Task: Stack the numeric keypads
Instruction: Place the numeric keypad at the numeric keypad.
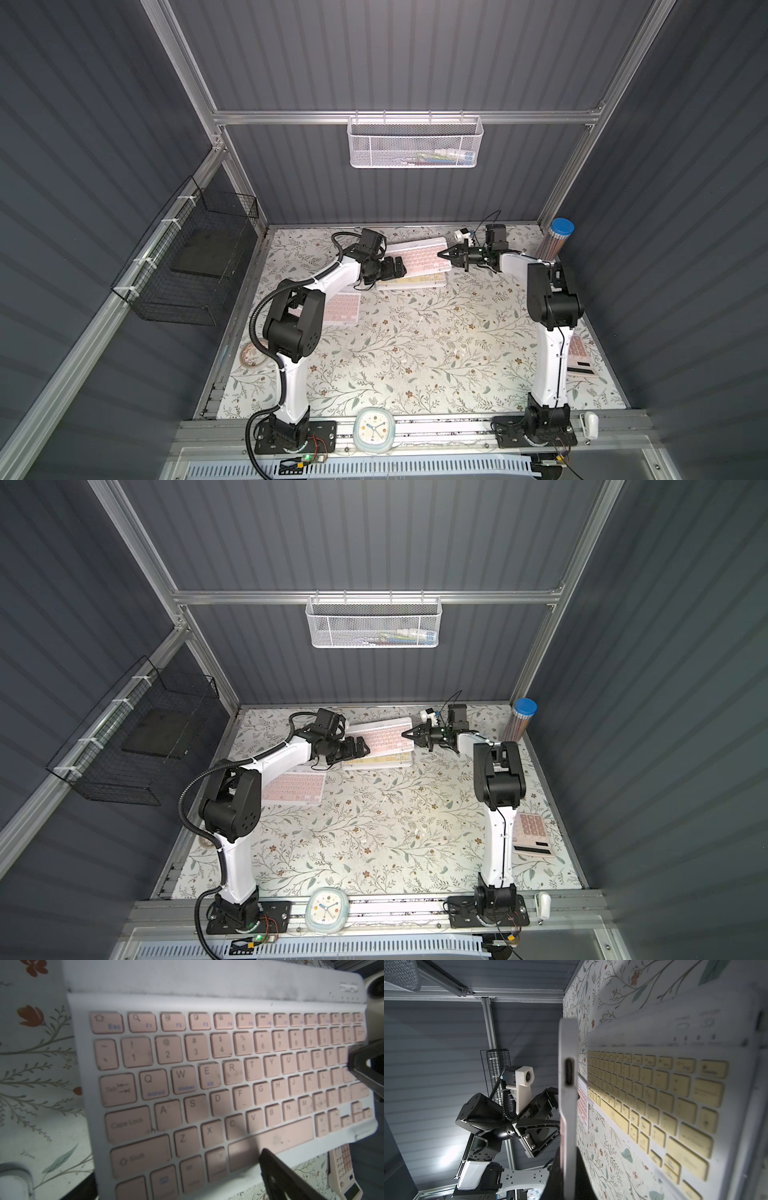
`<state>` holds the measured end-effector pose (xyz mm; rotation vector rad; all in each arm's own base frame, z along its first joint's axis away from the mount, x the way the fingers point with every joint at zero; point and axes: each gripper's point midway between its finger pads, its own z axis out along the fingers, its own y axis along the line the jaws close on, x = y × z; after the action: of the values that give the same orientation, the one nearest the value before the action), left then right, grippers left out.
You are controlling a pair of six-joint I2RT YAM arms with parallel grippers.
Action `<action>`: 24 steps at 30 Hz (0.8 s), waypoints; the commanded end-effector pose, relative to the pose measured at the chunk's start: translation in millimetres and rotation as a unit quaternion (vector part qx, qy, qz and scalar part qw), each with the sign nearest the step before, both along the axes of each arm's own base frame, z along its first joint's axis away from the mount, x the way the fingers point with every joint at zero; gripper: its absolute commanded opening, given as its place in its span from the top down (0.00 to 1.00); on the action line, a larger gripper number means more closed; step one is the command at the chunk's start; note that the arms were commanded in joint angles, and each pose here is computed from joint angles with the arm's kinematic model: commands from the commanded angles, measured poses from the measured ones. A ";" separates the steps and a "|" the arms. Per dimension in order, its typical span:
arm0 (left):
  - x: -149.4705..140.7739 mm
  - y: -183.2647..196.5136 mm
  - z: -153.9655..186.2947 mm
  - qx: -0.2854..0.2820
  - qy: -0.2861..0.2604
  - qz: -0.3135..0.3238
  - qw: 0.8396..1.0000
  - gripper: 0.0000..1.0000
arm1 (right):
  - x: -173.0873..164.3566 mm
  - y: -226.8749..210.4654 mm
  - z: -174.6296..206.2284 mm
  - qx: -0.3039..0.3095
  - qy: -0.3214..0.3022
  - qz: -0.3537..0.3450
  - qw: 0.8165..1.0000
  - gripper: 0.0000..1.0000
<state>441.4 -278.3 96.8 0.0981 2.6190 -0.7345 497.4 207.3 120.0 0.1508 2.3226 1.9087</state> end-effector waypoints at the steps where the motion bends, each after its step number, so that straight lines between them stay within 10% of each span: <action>1: -3.7 -24.0 14.0 -0.020 -0.016 -0.046 0.999 0.00 | 2.6 28.1 13.2 0.019 -0.031 0.030 0.999 1.00; 24: 7.9 0.8 -14.0 -0.014 0.017 -0.019 1.000 0.00 | 20.2 27.7 -11.7 0.042 -0.009 0.017 0.999 1.00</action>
<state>453.4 -259.5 80.2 0.0513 2.6444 -0.7129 516.1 226.4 99.6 0.1626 2.2889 2.0051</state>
